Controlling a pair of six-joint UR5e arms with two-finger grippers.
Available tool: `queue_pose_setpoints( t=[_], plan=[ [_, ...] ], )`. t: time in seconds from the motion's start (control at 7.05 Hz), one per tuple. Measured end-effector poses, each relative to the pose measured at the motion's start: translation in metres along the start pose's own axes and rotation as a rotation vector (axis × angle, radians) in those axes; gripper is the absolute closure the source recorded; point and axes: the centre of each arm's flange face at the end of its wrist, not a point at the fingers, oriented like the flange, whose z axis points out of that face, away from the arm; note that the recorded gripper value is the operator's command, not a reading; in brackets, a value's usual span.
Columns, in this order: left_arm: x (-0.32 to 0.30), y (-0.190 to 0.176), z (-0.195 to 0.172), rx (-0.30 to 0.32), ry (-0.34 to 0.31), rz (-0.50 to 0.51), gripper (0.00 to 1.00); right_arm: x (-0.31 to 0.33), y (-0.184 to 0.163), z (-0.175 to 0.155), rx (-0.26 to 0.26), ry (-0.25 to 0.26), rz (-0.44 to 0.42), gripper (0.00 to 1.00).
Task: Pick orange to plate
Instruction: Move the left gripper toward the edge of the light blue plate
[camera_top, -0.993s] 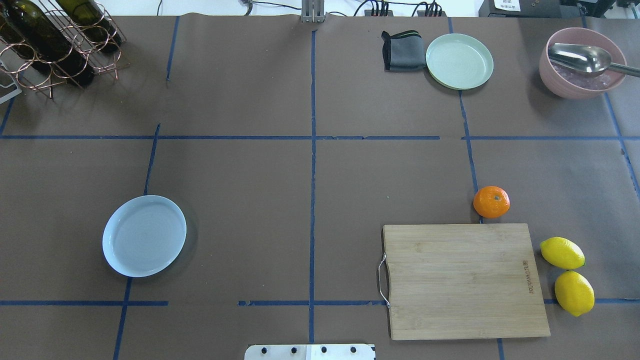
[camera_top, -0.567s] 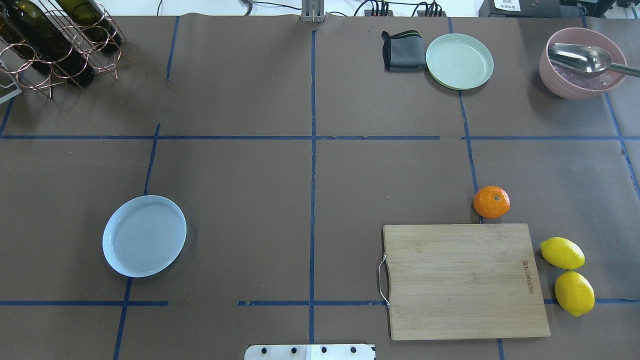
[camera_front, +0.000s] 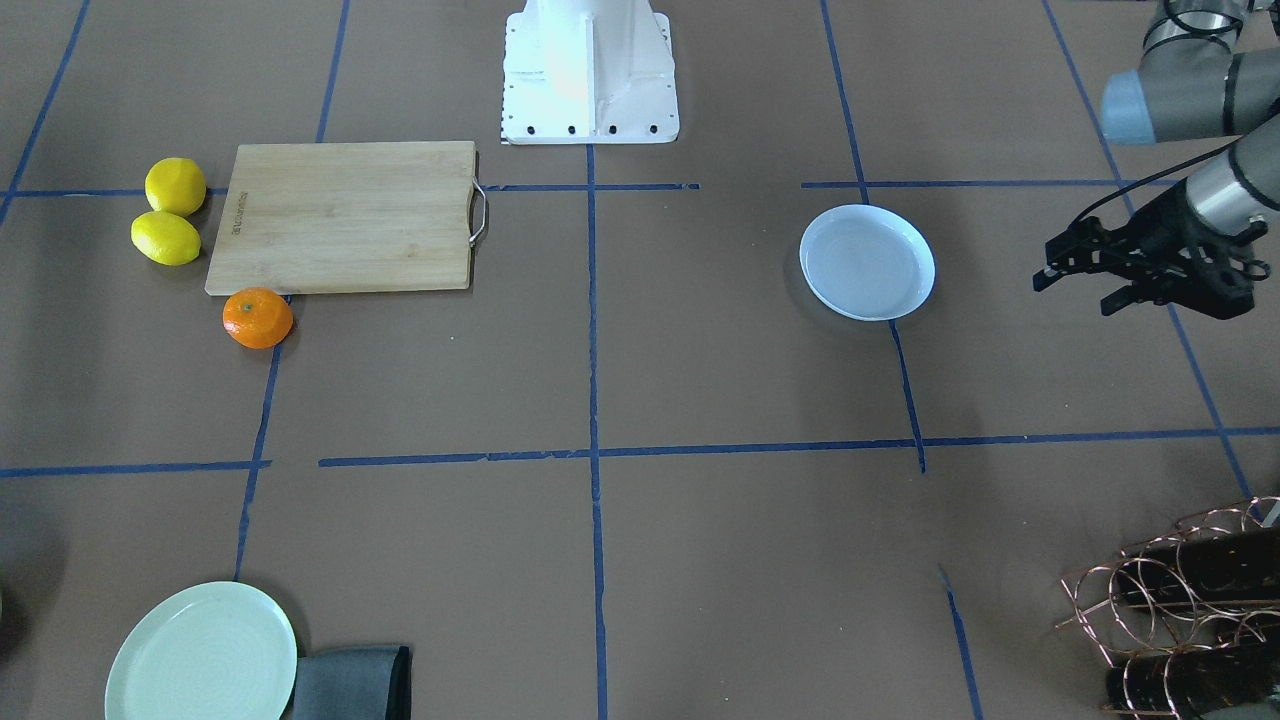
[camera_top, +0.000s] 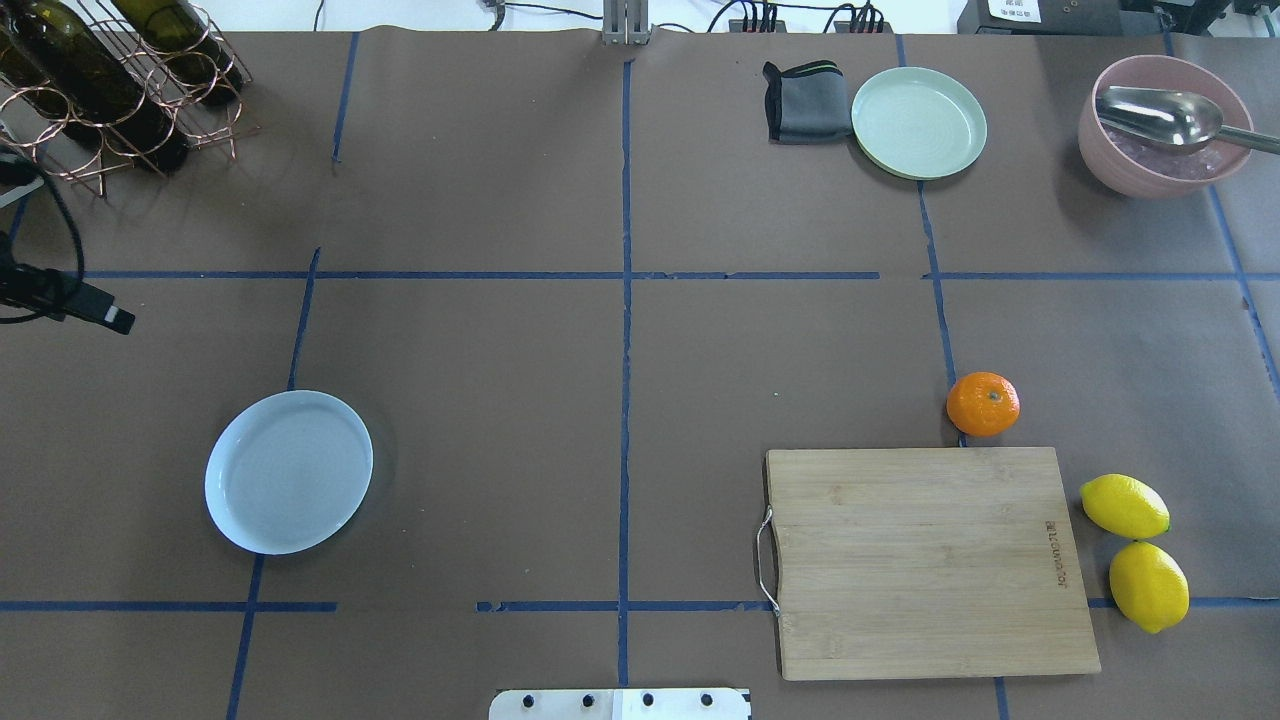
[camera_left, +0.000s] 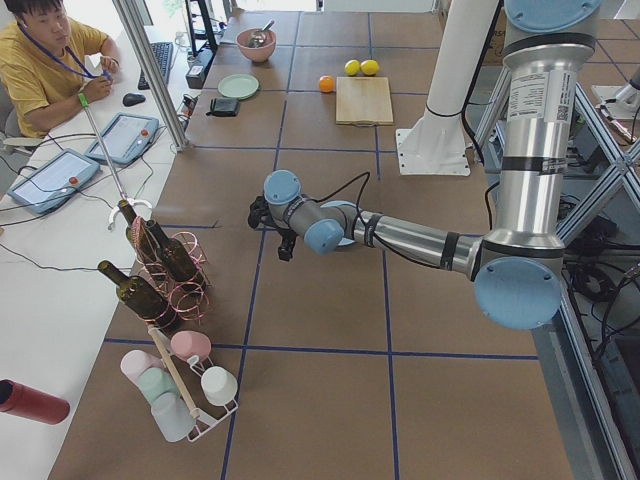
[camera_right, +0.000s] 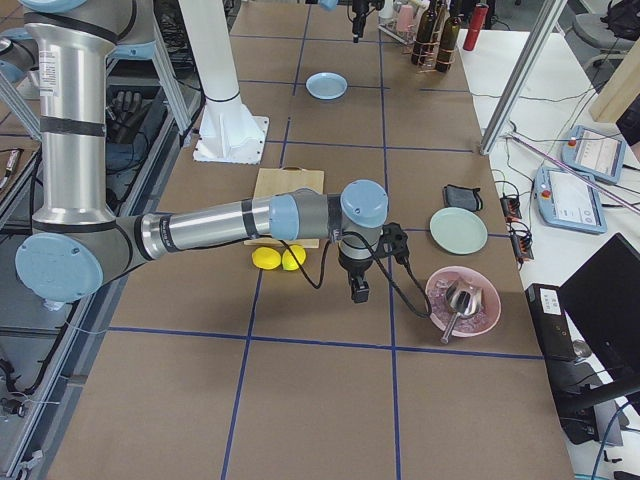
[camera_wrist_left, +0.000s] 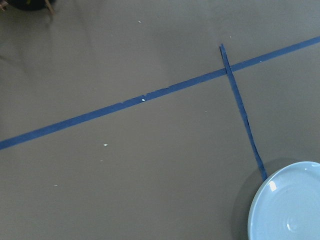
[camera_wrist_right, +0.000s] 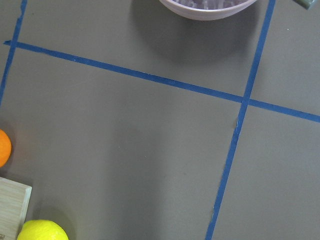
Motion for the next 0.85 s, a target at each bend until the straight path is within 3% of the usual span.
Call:
queue_pose_setpoints(
  t=[0.43,0.85],
  plan=[
    [0.045,0.016,0.052,0.041,-0.045,-0.09,0.04,-0.002,-0.001,0.003,-0.007,0.0,0.0,0.0],
    [0.067,0.044,0.086,-0.018,-0.051,-0.076,0.07,-0.004,-0.001,0.003,-0.006,-0.003,0.003,0.0]
  ],
)
